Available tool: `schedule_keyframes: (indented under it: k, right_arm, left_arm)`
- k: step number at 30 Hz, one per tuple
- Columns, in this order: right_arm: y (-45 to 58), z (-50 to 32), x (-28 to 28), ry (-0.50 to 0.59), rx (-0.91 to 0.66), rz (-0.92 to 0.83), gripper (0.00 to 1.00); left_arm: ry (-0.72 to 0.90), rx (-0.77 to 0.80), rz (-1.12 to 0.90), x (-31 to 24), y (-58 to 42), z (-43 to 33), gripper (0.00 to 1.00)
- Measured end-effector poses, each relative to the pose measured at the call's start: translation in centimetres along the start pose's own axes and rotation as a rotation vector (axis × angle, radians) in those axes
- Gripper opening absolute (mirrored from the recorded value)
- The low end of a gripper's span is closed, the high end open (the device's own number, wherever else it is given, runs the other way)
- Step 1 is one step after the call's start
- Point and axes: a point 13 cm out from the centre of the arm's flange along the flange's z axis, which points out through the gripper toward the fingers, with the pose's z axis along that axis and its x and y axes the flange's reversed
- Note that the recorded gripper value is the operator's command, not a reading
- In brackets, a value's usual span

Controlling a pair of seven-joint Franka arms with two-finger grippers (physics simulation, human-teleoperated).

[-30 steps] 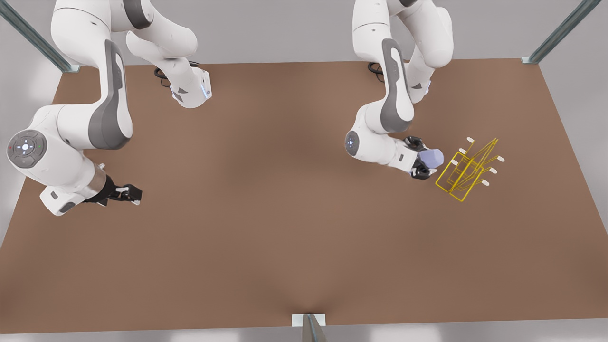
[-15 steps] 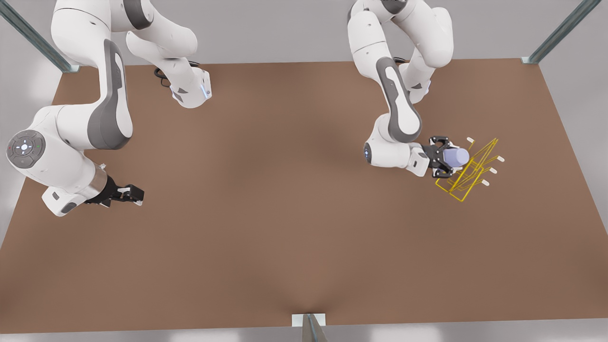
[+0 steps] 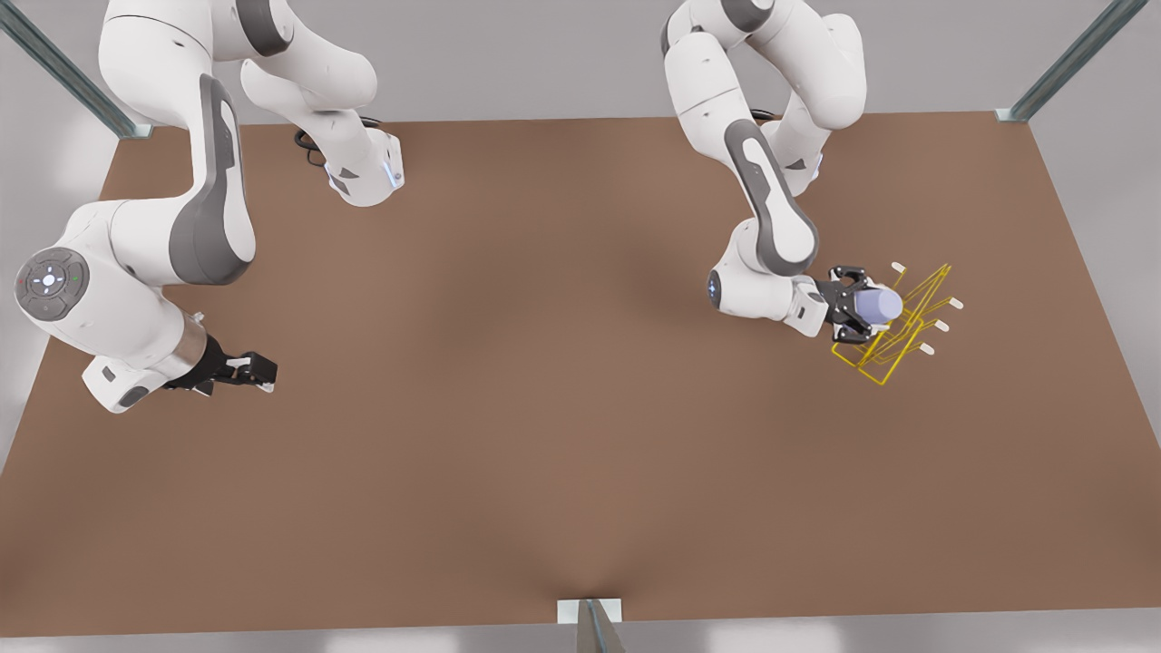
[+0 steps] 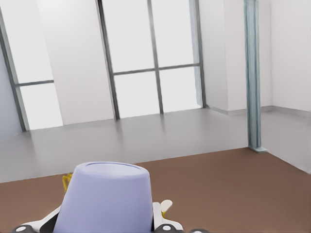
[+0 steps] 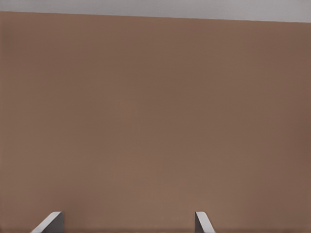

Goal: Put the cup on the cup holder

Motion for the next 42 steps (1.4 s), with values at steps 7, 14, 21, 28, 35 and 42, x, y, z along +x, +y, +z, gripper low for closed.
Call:
schedule_keyframes:
  k: [7, 14, 21, 28, 35, 42]
  right_arm:
    - [-0.6, 0.1, 0.1, 0.006, -0.006, 0.010, 1.00]
    - [-0.7, -0.1, 0.2, 0.007, -0.006, 0.011, 1.00]
    - [-2.8, 0.6, 5.4, 0.042, -0.024, 0.049, 1.00]
    - [-2.4, 0.2, 4.1, -0.019, -0.030, 0.041, 1.00]
    - [-2.3, 0.1, 3.2, -0.041, -0.030, 0.035, 1.00]
    - [-2.0, -0.2, 2.9, -0.052, -0.030, 0.029, 1.00]
  left_arm:
    - [0.033, 0.041, -0.047, 0.9, 1.7, 2.6, 0.64]
    - [0.055, 0.096, -0.092, 1.1, 0.6, 2.1, 0.64]
    - [0.031, 0.093, -0.101, 0.6, 1.4, 3.4, 0.64]
    - [0.012, 0.088, -0.094, 0.4, 2.0, 4.6, 0.64]
    - [0.002, 0.090, -0.084, 0.4, 2.4, 5.4, 1.00]
    - [0.028, 0.115, -0.090, 0.2, 2.0, 4.5, 1.00]
